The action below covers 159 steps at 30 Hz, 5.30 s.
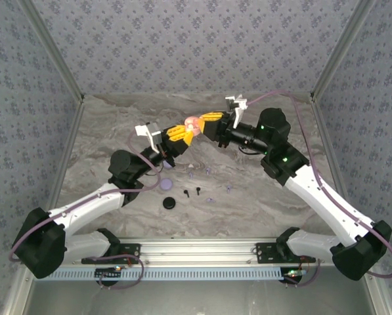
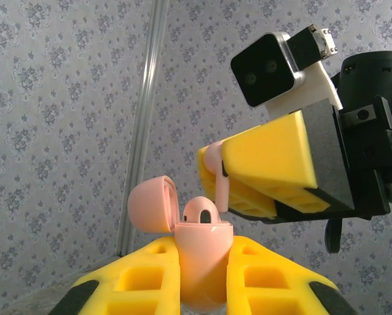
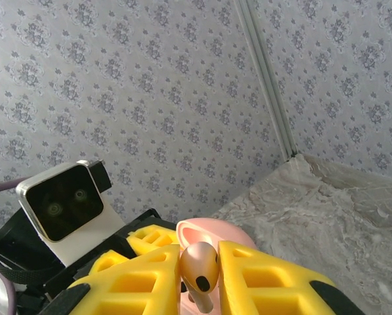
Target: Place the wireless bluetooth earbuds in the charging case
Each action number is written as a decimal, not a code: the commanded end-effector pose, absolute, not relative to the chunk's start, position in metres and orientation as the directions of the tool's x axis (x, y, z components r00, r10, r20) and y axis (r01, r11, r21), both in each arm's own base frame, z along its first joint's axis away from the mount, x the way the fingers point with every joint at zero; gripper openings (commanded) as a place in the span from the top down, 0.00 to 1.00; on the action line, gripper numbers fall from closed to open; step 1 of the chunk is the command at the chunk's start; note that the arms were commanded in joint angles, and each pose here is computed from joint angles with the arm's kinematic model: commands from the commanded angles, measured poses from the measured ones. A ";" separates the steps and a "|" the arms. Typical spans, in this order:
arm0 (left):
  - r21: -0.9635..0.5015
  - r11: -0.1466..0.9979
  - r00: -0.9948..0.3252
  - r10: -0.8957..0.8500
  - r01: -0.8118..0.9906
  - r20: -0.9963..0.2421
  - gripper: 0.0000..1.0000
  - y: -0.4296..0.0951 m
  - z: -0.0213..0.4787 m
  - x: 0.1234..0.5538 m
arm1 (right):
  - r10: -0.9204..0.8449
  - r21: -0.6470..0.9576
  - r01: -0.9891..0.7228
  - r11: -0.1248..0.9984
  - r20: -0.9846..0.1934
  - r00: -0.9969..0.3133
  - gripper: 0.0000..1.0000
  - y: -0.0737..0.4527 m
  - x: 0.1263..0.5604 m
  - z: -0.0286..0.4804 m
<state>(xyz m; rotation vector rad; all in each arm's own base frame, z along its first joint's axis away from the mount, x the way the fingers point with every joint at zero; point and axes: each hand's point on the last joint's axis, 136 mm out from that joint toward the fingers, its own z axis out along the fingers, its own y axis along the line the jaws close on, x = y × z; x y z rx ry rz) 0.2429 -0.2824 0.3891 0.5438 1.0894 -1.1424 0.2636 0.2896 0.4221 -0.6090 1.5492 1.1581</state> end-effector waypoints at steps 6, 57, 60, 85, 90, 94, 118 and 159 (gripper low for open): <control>-0.122 0.335 0.066 -0.498 0.934 -0.864 1.00 -0.280 0.417 0.231 | 0.183 0.322 -0.863 0.388 -0.945 -0.271 0.78 0.297 0.263 0.433; -0.112 0.366 0.095 -0.502 0.924 -0.860 1.00 -0.274 0.416 0.231 | 0.228 0.469 -0.829 0.306 -0.881 -0.414 0.78 0.301 0.258 0.427; -0.113 0.366 0.093 -0.499 0.924 -0.861 1.00 -0.275 0.414 0.232 | 0.229 0.474 -0.828 0.299 -0.878 -0.420 0.79 0.302 0.257 0.427; -0.101 0.376 0.109 -0.497 0.921 -0.861 1.00 -0.272 0.417 0.229 | 0.213 0.523 -0.761 0.384 -0.852 -0.478 0.79 0.287 0.266 0.400; -0.102 0.376 0.107 -0.496 0.921 -0.862 1.00 -0.272 0.416 0.229 | 0.220 0.529 -0.749 0.399 -0.848 -0.481 0.79 0.280 0.267 0.398; -0.100 0.375 0.108 -0.497 0.922 -0.861 1.00 -0.272 0.417 0.229 | 0.220 0.532 -0.741 0.410 -0.846 -0.486 0.79 0.278 0.268 0.394; -0.085 0.380 0.104 -0.450 0.921 -0.887 1.00 -0.278 0.405 0.231 | 0.271 0.543 -0.747 0.383 -0.840 -0.471 0.79 0.271 0.269 0.415; -0.051 0.369 0.118 -0.421 0.928 -0.899 1.00 -0.284 0.401 0.230 | 0.208 0.634 -0.717 0.290 -0.773 -0.599 0.79 0.286 0.255 0.410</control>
